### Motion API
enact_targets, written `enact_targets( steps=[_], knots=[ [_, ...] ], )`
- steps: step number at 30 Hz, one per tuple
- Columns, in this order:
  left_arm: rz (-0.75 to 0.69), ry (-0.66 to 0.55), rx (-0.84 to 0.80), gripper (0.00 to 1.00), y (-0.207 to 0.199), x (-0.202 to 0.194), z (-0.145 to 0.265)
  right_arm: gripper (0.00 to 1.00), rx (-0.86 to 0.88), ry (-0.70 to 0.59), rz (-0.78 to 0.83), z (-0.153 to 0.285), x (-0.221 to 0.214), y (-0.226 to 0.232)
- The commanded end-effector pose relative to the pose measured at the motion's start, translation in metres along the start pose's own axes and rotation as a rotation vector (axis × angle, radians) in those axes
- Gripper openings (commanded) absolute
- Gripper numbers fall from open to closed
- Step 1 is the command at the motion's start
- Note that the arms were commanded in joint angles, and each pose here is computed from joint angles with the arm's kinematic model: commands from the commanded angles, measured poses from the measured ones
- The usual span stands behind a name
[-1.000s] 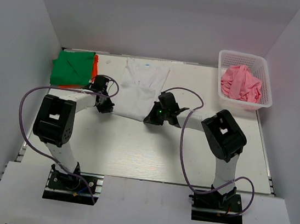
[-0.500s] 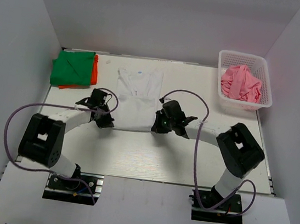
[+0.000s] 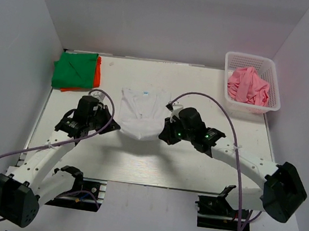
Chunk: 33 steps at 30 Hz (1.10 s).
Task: Fold and stack the t-shirts
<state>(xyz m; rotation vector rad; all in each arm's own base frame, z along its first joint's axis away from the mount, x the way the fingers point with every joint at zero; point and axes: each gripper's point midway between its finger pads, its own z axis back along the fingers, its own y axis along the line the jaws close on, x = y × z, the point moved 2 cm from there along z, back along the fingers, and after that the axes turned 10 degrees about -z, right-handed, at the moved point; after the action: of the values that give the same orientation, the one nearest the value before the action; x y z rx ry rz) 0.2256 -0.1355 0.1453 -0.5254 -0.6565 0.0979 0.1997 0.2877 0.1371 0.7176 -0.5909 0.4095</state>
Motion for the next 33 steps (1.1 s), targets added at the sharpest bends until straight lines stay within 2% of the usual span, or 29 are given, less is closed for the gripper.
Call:
enact_targets(
  steps=[1,6,12,24,31,33],
  knots=[
    [-0.041,-0.091,-0.048,0.00,-0.020,0.026,0.021,0.00,-0.030,-0.089,0.020,0.020,0.032,0.009],
    [-0.019,-0.205,0.003,0.00,-0.023,0.059,0.026,0.00,-0.157,-0.192,-0.026,0.029,0.062,-0.008],
    [0.014,-0.286,0.086,0.00,-0.023,0.100,0.021,0.00,-0.190,-0.241,-0.078,0.030,0.096,-0.018],
    [0.037,-0.316,0.212,0.00,-0.016,0.162,-0.025,0.00,-0.168,-0.242,-0.170,0.012,0.143,-0.048],
    [0.045,-0.273,0.283,0.00,-0.009,0.184,-0.066,0.00,-0.146,-0.177,-0.222,-0.014,0.151,-0.074],
    [0.054,-0.246,0.335,0.00,0.005,0.185,-0.083,0.00,-0.144,-0.167,-0.239,-0.021,0.157,-0.083]
  ],
)
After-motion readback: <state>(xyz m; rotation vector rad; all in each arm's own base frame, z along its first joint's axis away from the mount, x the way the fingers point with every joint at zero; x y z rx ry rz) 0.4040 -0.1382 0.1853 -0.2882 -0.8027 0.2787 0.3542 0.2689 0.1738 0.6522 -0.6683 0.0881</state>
